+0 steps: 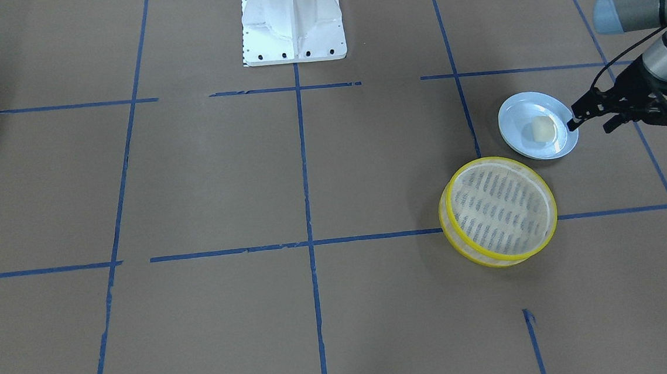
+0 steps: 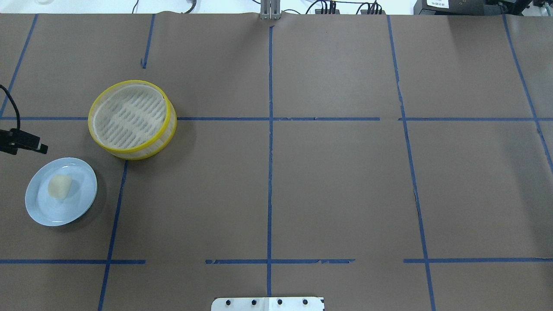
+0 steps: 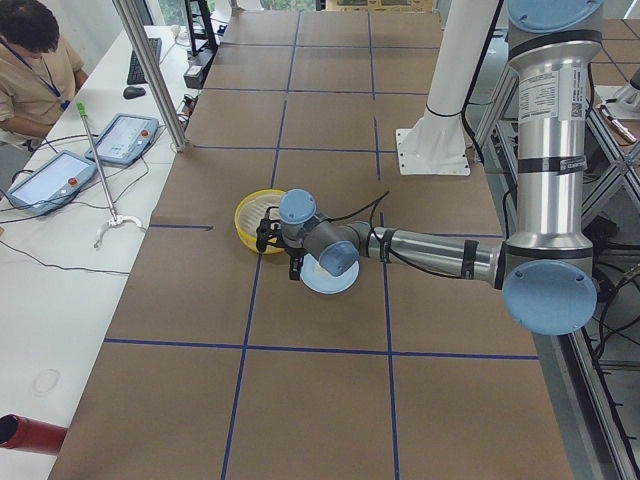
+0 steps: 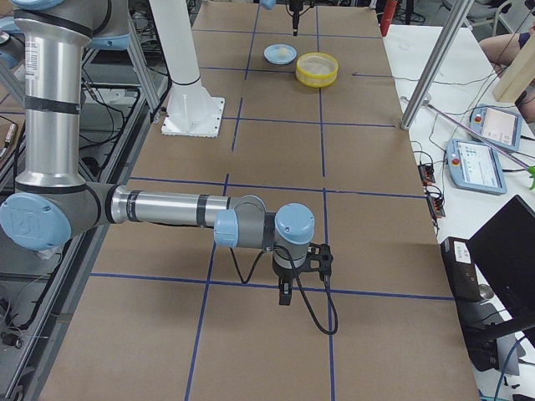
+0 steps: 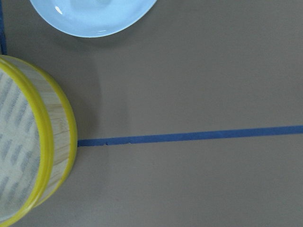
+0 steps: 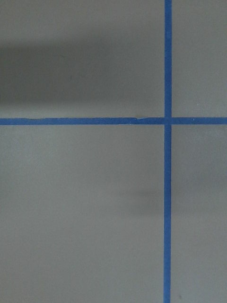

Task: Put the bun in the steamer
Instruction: 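Move the left gripper over the pale bun on the light blue plate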

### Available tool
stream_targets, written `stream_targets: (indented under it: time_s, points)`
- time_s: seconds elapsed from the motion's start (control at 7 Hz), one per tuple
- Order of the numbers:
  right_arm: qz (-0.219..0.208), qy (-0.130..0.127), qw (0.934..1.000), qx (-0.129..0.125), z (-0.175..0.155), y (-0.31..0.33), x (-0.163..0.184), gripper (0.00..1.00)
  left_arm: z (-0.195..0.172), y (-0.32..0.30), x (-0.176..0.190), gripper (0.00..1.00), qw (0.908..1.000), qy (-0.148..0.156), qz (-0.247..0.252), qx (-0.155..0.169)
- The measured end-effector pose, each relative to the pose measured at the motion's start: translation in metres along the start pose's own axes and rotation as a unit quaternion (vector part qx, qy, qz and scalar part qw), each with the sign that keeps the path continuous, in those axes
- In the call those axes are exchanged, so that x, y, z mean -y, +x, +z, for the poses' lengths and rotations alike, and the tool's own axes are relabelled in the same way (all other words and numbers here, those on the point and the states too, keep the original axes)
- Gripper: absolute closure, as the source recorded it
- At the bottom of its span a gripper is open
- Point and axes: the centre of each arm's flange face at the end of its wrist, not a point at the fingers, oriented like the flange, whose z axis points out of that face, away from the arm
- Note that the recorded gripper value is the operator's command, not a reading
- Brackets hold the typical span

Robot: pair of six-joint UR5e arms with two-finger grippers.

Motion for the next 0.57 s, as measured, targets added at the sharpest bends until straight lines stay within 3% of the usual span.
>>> stream_targets:
  time_s: [0.57]
  points:
    - [0.0, 0.0, 1.0, 0.0, 0.0, 0.0, 0.0, 0.0, 0.06, 0.033, -0.036, 0.04, 0.9979, 0.005, -0.022, 0.062]
